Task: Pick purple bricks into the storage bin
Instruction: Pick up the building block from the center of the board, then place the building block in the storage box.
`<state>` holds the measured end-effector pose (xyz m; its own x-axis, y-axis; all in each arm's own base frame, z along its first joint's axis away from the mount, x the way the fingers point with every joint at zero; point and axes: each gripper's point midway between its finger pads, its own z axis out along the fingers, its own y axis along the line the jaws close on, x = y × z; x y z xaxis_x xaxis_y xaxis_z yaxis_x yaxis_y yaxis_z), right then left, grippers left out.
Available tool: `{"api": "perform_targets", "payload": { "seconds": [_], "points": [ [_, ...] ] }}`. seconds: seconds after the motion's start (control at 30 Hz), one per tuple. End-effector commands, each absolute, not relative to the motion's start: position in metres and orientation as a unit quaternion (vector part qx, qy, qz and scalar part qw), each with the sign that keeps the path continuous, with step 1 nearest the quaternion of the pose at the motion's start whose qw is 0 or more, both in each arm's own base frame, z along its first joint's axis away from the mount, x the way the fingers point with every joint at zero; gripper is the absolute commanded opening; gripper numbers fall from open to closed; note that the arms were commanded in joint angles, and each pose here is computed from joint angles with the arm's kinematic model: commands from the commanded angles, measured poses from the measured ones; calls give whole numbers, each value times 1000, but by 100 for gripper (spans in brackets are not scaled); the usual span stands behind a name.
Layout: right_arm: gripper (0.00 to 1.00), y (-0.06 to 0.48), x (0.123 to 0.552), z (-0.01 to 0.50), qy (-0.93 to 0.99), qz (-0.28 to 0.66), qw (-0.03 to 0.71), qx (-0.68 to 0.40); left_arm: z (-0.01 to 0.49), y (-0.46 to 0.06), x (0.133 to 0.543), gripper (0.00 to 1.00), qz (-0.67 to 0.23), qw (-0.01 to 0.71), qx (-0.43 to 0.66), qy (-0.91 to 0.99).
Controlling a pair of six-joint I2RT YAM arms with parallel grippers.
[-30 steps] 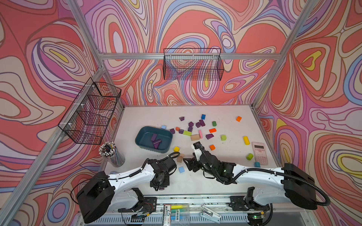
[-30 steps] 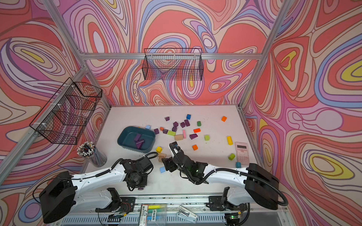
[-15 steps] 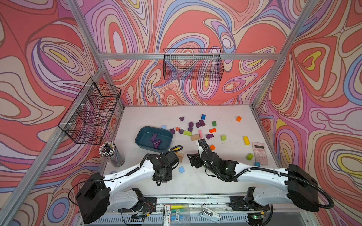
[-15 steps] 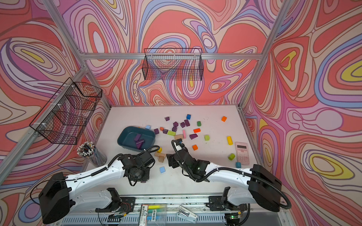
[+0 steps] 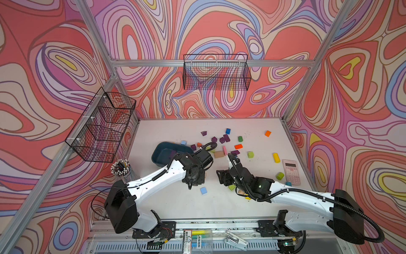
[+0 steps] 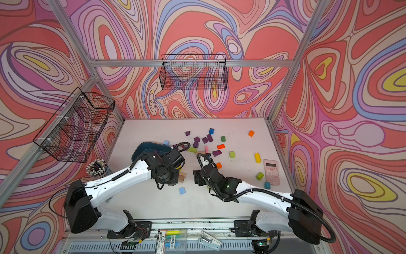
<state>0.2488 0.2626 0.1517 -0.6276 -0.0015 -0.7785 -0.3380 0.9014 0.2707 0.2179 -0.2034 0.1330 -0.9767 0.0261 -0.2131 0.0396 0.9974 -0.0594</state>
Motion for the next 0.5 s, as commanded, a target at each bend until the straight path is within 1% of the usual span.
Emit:
{"api": "perform_targets", "payload": {
  "seconds": [0.0, 0.2, 0.47],
  "points": [
    [80, 253, 250, 163, 885, 191, 416, -83, 142, -196, 234, 16, -17, 98, 29, 995],
    [80, 237, 255, 174, 887, 173, 421, -78, 159, -196, 277, 16, -38, 108, 15, 993],
    [80, 212, 276, 171, 896, 170, 407, -52, 162, -184, 314, 16, -55, 105, -13, 993]
  ]
}}
